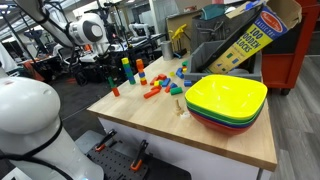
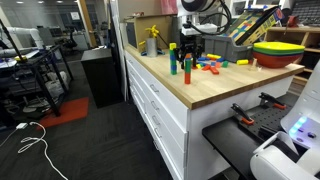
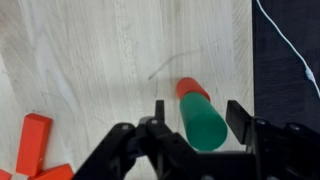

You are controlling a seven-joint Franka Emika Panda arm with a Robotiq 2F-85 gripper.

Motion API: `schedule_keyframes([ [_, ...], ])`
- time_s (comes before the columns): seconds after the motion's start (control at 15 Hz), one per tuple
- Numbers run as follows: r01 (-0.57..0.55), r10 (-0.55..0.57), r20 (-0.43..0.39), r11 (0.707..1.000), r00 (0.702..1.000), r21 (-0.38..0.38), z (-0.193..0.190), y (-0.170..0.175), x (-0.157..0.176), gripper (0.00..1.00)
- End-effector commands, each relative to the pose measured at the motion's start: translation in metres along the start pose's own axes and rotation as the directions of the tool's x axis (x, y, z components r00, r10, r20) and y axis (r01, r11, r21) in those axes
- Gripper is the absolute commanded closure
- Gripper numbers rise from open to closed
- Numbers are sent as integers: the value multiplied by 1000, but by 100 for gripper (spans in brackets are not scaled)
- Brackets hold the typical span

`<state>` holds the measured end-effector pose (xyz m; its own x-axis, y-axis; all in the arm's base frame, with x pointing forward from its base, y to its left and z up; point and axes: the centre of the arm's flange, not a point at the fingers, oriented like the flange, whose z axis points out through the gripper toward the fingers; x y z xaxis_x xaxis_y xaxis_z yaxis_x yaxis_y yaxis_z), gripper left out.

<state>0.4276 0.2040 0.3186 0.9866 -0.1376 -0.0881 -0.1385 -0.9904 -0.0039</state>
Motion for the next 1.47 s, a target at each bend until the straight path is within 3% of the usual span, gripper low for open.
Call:
schedule_keyframes([
  [0.0, -34, 34, 20, 999, 999, 3, 3, 1, 1, 4],
  [0.13, -35, 35, 21, 999, 999, 7, 2, 2, 0, 0],
  [0.87, -77, 80, -15, 989, 997, 122, -47, 11, -17, 0],
  [1.4, -70, 82, -103, 991, 991, 111, -79, 23, -25, 0],
])
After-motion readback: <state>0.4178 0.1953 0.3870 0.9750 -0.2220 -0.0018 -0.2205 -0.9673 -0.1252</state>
